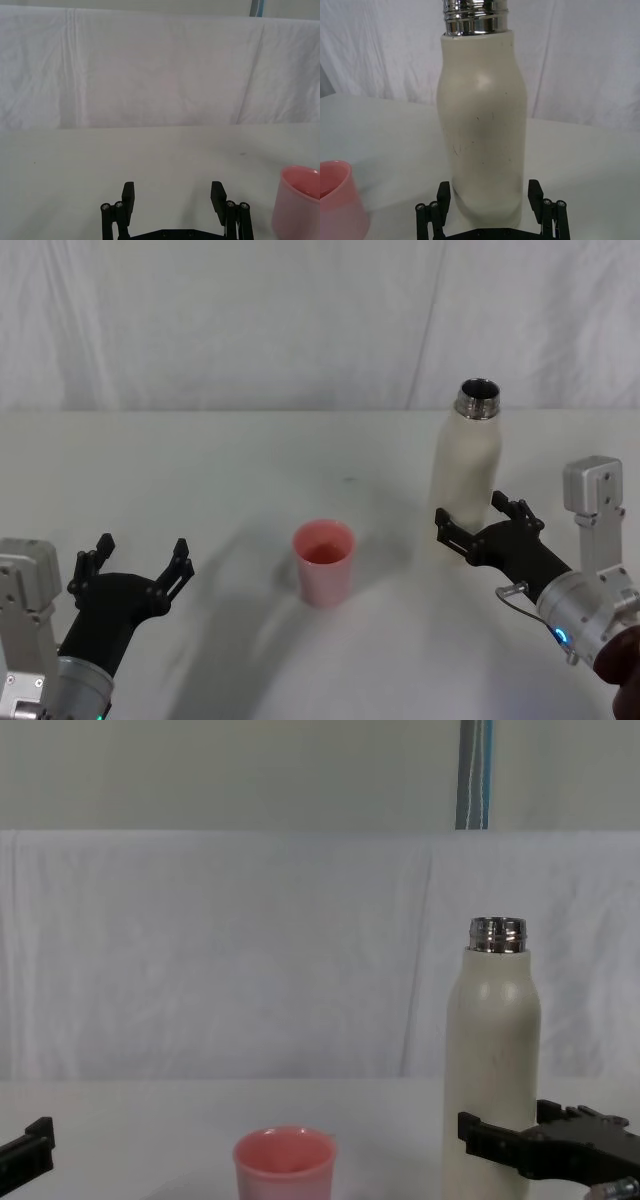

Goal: Grasp the thermos with one hand and pour water into the cup lid.

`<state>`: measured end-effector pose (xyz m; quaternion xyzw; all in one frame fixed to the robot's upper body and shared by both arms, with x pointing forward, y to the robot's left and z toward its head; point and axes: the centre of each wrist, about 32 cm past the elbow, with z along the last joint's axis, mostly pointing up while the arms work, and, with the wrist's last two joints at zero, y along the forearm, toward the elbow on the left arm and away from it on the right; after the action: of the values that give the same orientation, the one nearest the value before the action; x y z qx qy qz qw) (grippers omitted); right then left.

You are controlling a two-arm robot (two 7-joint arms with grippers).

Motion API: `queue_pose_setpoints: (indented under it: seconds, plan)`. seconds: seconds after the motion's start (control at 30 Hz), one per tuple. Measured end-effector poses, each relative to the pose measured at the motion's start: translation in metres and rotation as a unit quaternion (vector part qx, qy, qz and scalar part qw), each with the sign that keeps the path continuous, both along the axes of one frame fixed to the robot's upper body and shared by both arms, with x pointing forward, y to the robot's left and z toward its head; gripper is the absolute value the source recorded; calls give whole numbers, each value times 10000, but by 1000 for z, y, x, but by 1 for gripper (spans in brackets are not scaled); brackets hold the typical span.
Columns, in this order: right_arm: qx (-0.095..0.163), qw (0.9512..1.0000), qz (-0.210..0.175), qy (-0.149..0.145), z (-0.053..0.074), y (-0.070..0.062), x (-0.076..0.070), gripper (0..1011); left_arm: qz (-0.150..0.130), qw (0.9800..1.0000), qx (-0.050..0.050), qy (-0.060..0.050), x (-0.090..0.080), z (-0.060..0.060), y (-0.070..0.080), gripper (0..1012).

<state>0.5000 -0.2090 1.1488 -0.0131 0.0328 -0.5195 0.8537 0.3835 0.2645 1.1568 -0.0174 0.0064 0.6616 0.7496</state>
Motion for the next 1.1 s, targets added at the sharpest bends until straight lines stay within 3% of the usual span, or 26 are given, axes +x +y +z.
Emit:
queue_pose_setpoints:
  seconds: [0.33,0.7,1.1]
  plan:
    - [0,9999,-144,-13,-1,-6,-14,1001,0,10000,0,0,0,0,0,1001]
    - [184,9981,-189,-550,3,-4,-42,1001,0,10000,0,0,0,0,0,1001]
    - [-70,9966,52,-816,3,8,-56,1001,0,10000,0,0,0,0,0,1001]
